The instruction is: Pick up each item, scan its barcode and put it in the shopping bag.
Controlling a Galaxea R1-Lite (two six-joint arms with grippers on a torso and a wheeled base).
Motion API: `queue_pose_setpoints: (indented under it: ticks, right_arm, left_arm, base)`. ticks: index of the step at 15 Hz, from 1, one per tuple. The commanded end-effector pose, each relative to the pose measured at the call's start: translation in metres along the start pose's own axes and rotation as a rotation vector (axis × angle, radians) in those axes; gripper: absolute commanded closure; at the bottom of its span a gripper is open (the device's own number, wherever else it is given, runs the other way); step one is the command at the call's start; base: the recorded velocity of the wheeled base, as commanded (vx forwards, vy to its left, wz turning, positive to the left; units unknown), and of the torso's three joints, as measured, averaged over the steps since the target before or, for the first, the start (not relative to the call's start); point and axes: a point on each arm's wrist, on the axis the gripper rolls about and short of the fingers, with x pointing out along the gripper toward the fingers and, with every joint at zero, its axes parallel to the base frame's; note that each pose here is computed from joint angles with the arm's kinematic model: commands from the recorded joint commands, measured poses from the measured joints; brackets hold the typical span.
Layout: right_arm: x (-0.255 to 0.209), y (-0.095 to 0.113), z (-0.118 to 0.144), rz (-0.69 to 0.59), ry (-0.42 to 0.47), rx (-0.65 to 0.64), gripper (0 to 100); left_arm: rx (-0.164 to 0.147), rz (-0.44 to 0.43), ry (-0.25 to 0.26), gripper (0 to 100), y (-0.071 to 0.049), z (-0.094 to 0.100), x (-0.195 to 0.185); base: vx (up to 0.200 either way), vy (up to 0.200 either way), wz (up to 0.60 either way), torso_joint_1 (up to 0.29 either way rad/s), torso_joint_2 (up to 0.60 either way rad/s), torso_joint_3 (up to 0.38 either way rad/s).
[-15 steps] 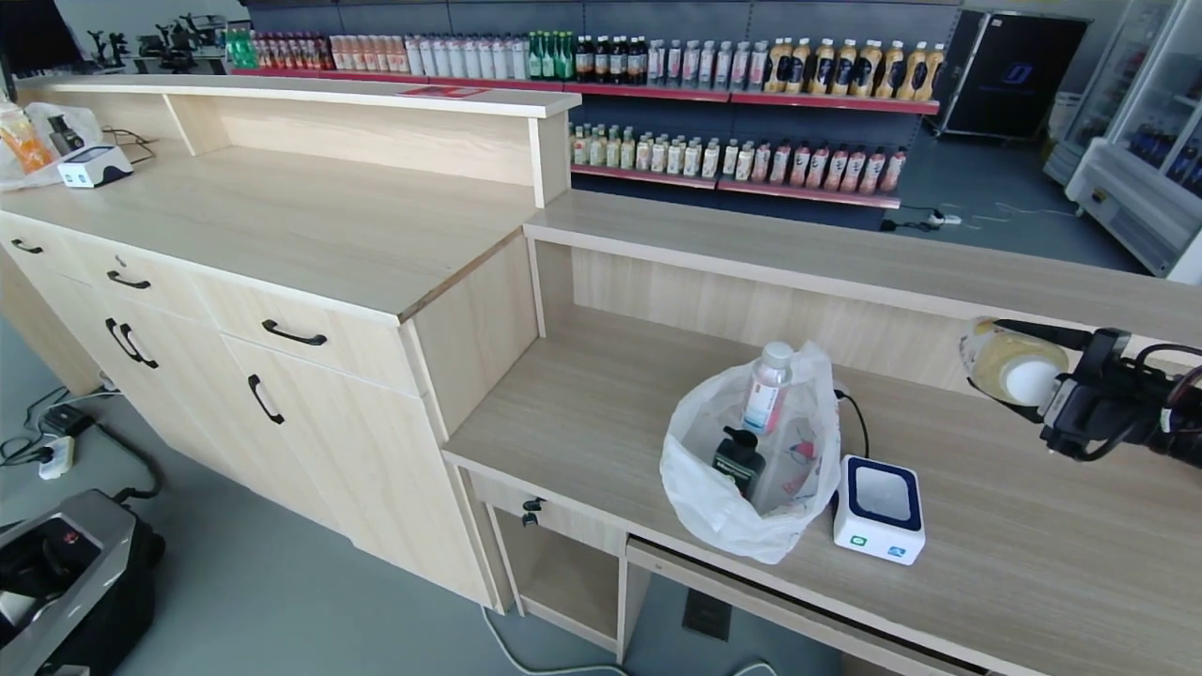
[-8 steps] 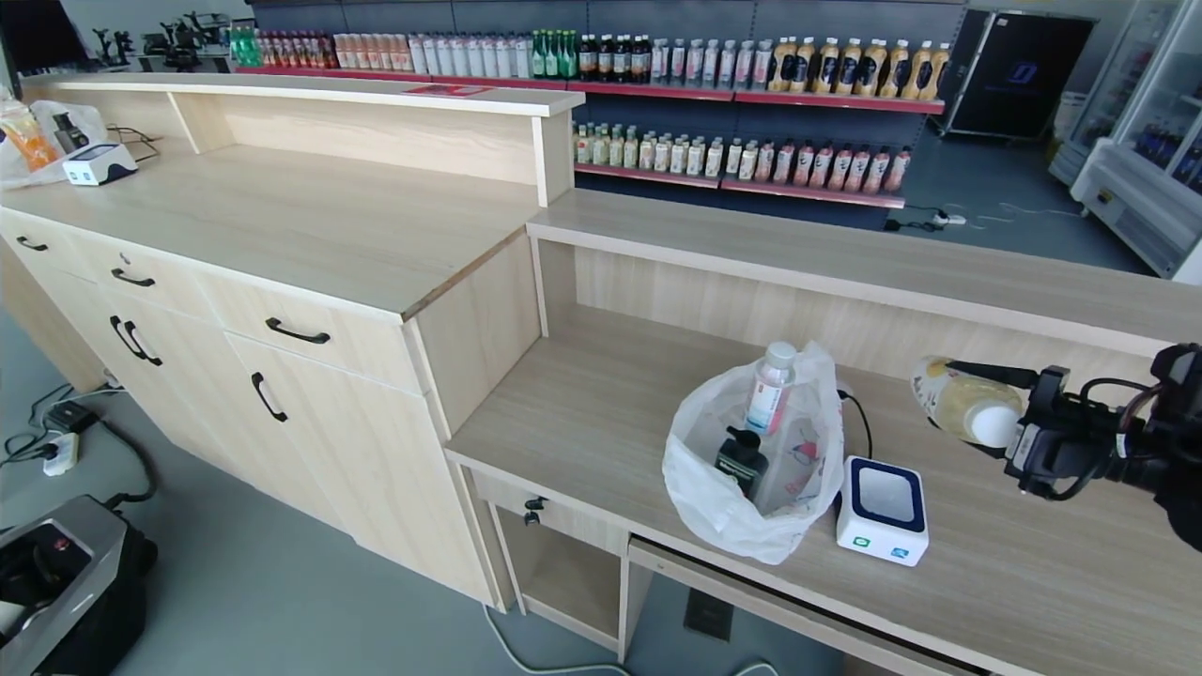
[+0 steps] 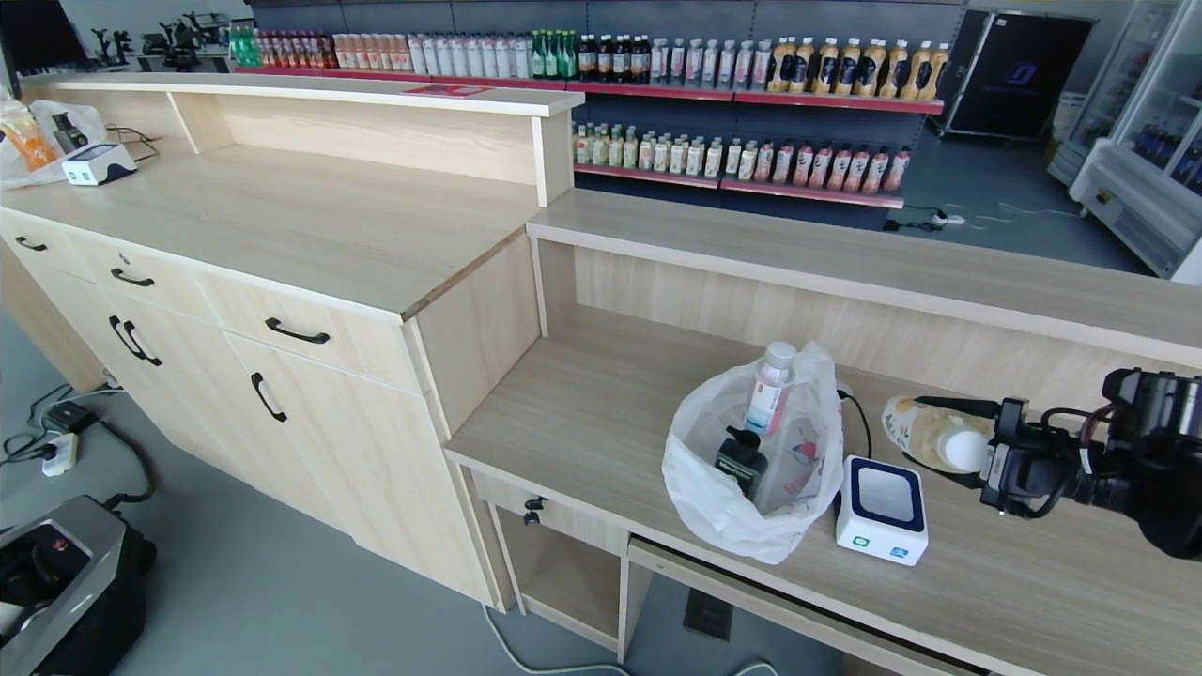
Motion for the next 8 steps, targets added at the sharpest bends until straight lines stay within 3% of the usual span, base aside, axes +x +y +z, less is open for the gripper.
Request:
queue_pose_setpoints:
  ticks: [1, 8]
  right_arm:
    - [0.0, 0.002, -0.001, 0.004, 0.0, 0.006, 100]
    - [-0.001, 0.014, -0.002, 0.061, 0.007, 0.009, 100]
  left_arm:
    - [0.0, 0.0, 0.0, 0, 0.0, 0.0, 0.0]
    - [0.0, 0.0, 0.0, 0, 0.0, 0.0, 0.0]
  base:
    - [0.0, 0.0, 0.0, 0.0, 0.0, 0.0]
    - [0.0, 0.0, 0.0, 0.0, 0.0, 0.0]
